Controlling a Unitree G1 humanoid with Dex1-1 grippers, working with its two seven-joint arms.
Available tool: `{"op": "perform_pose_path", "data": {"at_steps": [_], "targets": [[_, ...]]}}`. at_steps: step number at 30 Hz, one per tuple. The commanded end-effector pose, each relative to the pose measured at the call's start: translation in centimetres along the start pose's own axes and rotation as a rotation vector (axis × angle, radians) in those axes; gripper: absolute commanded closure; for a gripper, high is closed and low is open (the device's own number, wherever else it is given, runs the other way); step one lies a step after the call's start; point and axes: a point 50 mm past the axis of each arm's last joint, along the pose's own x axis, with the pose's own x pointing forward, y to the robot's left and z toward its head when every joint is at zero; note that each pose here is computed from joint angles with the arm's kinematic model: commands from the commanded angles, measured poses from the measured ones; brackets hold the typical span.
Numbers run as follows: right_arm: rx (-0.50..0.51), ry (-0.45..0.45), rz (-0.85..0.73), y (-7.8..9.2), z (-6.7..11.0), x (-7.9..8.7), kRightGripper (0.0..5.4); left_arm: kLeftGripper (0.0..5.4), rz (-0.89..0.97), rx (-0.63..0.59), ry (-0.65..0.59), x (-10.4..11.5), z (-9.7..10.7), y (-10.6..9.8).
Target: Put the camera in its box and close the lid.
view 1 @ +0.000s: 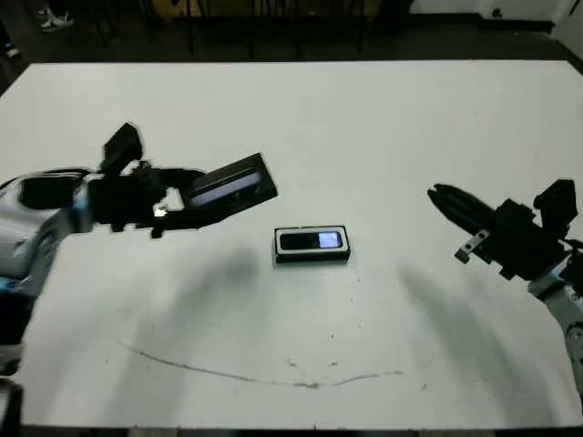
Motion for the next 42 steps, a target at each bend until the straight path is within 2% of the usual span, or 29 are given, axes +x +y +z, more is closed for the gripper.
{"op": "perform_pose_path", "data": {"at_steps": [1,13,25,34,42], "targets": [[0.013,0.026,-0.003,-0.1,-0.3,-0.2,5.4,2.64,-0.024,-0.008,0.057,1.3,-0.7,0.3],[0.017,0.028,-0.012,0.3,-0.3,-0.1,5.4,2.64,-0.121,-0.094,0.145,4.2,-2.1,0.8],[0.013,0.038,0.002,0.7,-0.4,0.1,5.4,2.64,-0.244,-0.296,0.117,4.5,-3.5,1.1],[0.013,0.07,0.013,0.6,-0.4,0.2,5.4,2.64,-0.308,-0.363,0.124,5.8,-4.7,0.2],[-0.002,0.065,0.007,0.6,-0.6,0.1,5.4,2.64,-0.344,-0.396,0.097,6.6,-4.9,-0.4]]}}
